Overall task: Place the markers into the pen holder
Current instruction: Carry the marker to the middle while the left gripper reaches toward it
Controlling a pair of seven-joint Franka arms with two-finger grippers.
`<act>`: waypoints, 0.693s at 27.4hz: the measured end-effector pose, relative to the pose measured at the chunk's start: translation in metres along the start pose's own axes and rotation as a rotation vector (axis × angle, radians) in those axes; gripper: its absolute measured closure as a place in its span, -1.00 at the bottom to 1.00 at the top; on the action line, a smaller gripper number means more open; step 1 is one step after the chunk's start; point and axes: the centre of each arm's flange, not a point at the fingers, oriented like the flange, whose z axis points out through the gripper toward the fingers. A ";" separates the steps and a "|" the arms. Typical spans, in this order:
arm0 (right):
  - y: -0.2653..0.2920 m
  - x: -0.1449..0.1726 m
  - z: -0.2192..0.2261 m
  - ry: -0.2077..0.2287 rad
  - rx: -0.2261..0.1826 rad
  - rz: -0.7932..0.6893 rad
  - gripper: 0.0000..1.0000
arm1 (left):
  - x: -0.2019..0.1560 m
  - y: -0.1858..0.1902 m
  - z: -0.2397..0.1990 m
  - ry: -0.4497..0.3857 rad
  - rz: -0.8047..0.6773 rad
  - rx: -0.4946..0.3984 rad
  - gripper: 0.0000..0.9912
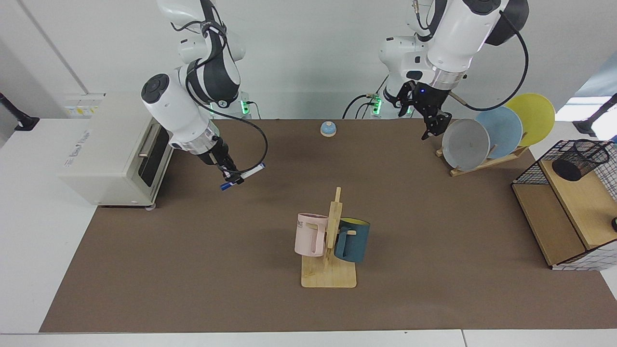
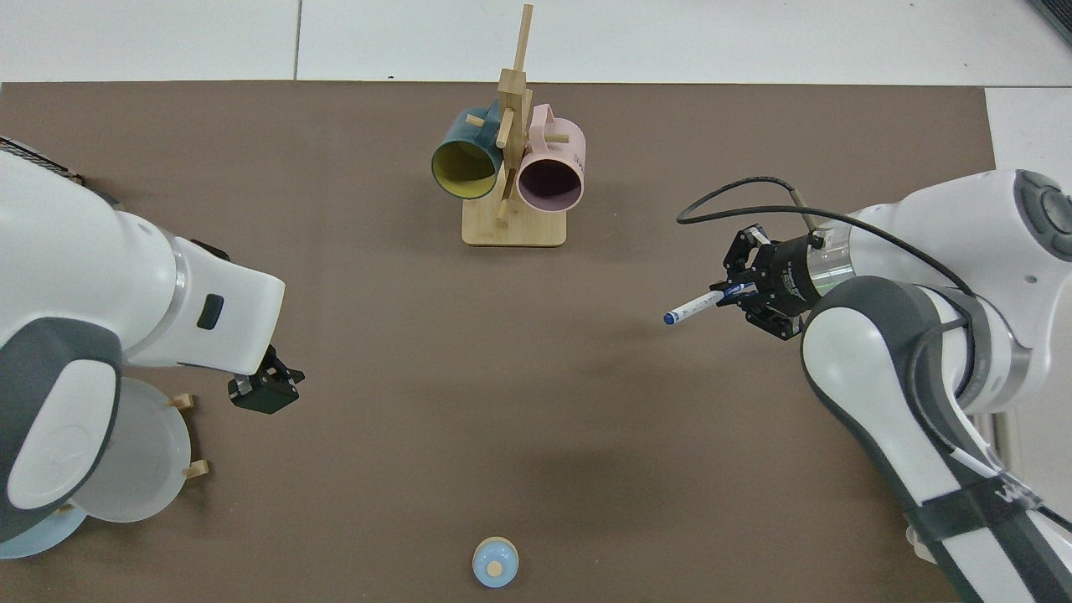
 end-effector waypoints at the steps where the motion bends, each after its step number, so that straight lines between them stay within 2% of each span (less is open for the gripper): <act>1: -0.004 -0.009 -0.004 -0.019 0.014 0.037 0.67 | -0.001 -0.003 -0.001 0.006 0.001 0.006 -1.00; 6: -0.021 -0.056 -0.017 -0.085 0.056 0.165 0.67 | -0.004 -0.008 -0.003 0.017 0.059 0.019 -1.00; 11: -0.032 -0.107 -0.022 -0.112 0.069 0.280 0.67 | 0.004 0.000 -0.003 0.019 0.125 0.022 -1.00; 16: -0.042 -0.151 -0.027 -0.190 0.143 0.390 0.67 | 0.030 0.022 -0.003 0.039 0.189 0.038 -1.00; 19: -0.045 -0.177 -0.025 -0.233 0.172 0.439 0.67 | 0.043 0.033 -0.004 0.071 0.222 0.039 -1.00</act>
